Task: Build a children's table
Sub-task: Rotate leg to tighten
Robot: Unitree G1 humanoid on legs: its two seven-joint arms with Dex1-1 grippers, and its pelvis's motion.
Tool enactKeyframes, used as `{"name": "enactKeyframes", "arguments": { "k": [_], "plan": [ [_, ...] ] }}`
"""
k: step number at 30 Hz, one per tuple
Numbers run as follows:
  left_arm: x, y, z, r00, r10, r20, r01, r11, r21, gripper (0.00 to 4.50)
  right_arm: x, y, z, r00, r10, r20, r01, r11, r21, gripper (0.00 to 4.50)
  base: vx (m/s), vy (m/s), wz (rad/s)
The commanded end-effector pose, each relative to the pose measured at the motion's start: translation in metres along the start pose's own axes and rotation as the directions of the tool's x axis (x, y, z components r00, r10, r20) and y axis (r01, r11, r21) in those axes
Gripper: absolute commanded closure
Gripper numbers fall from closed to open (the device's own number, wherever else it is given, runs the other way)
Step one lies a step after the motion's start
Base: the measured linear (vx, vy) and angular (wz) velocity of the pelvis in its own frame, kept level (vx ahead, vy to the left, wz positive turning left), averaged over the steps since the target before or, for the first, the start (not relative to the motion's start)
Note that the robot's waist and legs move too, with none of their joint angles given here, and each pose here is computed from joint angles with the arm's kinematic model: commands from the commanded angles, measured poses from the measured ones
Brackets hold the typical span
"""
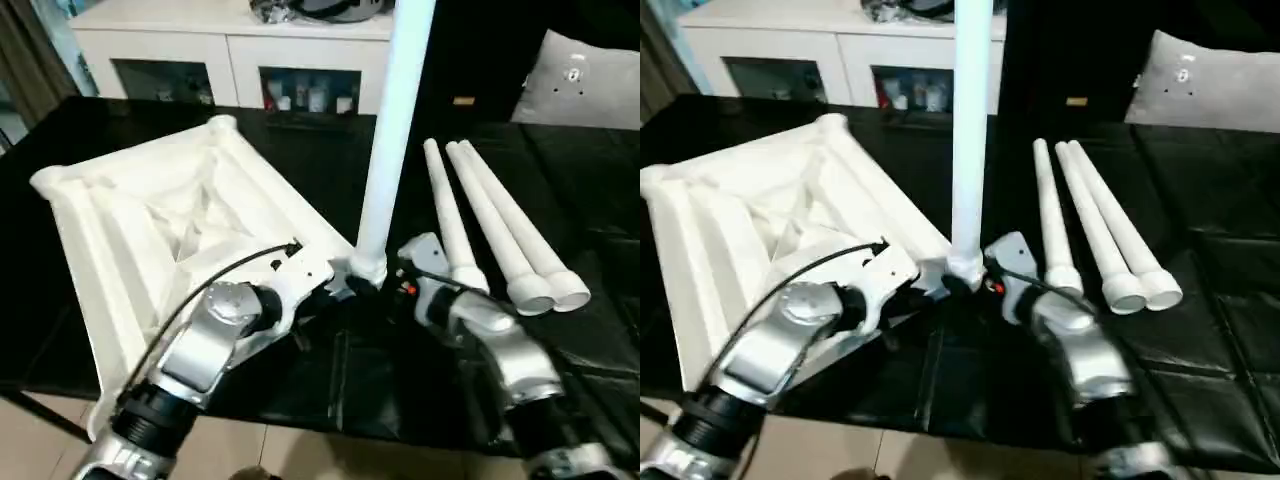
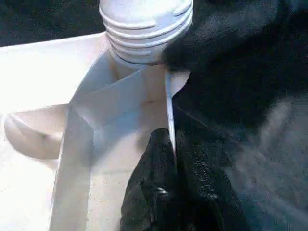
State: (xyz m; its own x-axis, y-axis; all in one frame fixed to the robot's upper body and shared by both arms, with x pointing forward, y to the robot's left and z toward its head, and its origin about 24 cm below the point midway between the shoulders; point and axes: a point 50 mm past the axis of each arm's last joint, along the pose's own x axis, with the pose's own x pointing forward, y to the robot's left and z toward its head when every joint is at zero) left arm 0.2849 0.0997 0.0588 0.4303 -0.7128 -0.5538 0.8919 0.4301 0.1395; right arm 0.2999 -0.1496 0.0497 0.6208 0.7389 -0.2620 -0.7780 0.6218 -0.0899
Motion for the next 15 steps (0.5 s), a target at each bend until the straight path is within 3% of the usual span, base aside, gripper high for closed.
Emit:
{"name": "enactKeyframes", "arguments": {
  "k": [1, 7, 11, 15],
  "plan": [
    [0.001, -0.004, 0.002, 0.996, -0.087, -0.003, 0.087, 0.994, 0.058, 4.5, -0.006, 0.002, 0.005, 0.996, 0.084, 0.026, -0.083, 0.996, -0.017, 0.06, 0.0, 0.0, 0.0],
    [-0.011, -0.005, -0.003, 0.961, -0.276, -0.034, 0.277, 0.943, 0.182, 4.5, -0.023, 0.003, 0.007, 0.962, 0.27, -0.035, -0.272, 0.96, -0.07, 0.06, 0.0, 0.0, 0.0],
    [-0.017, -0.005, -0.005, 0.931, -0.359, -0.072, 0.366, 0.902, 0.23, 4.5, -0.025, 0.006, 0.006, 0.931, 0.358, -0.078, -0.365, 0.924, -0.115, 0.06, 0.0, 0.0, 0.0],
    [-0.021, -0.001, -0.01, 0.909, -0.398, -0.126, 0.418, 0.871, 0.259, 4.5, -0.024, 0.009, 0.006, 0.891, 0.442, -0.101, -0.452, 0.886, -0.106, 0.06, 0.0, 0.0, 0.0]
  ]
}}
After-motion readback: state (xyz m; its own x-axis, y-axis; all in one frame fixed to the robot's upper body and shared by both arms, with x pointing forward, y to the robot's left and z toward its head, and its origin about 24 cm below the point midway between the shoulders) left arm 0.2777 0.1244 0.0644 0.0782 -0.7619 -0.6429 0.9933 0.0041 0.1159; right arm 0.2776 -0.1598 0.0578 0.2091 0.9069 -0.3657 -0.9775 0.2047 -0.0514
